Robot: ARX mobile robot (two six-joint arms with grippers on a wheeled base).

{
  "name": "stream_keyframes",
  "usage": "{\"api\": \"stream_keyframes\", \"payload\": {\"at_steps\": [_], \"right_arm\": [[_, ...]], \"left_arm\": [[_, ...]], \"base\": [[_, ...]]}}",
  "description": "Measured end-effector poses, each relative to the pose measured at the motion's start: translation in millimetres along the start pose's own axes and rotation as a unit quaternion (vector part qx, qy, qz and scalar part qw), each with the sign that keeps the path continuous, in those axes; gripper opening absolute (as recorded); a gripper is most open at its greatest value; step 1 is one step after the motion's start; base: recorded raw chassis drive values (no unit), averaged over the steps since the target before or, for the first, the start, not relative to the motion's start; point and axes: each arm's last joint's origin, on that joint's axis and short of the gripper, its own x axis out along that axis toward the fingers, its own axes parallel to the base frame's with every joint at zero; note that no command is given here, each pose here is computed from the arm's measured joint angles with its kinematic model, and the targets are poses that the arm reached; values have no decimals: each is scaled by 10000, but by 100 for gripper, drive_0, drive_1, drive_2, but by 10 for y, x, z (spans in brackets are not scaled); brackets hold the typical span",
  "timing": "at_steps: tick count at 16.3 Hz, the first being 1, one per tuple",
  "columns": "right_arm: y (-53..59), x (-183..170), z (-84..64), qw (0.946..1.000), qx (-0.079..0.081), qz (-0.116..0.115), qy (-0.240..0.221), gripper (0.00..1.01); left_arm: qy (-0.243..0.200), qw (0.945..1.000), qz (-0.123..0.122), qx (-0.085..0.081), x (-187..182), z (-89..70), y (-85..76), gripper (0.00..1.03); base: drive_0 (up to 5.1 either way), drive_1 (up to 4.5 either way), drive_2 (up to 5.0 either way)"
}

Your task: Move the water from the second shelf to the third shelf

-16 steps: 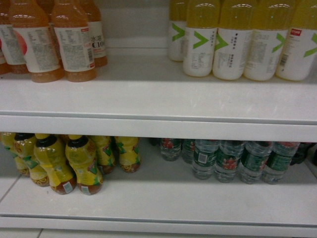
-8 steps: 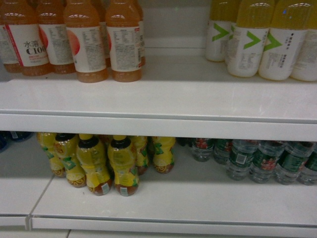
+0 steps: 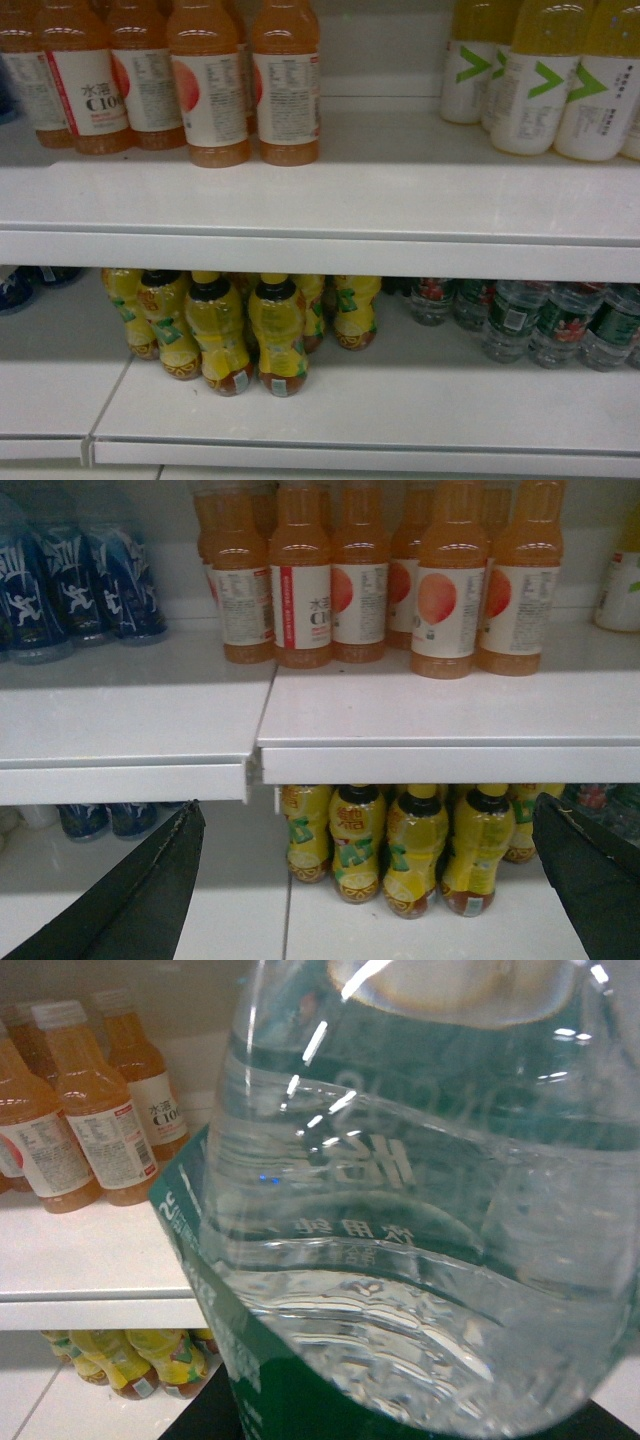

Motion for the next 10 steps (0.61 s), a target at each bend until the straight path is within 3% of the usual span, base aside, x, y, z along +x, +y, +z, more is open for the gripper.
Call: {"api": "stream_keyframes", "payload": {"at_steps": [10], "right_arm": [[-1,1,-4,10000,-3,-5,18,40]], "left_arm": [[-2,10000,2,-2,0,0,0,98]], "base": [[-499,246,246]]}}
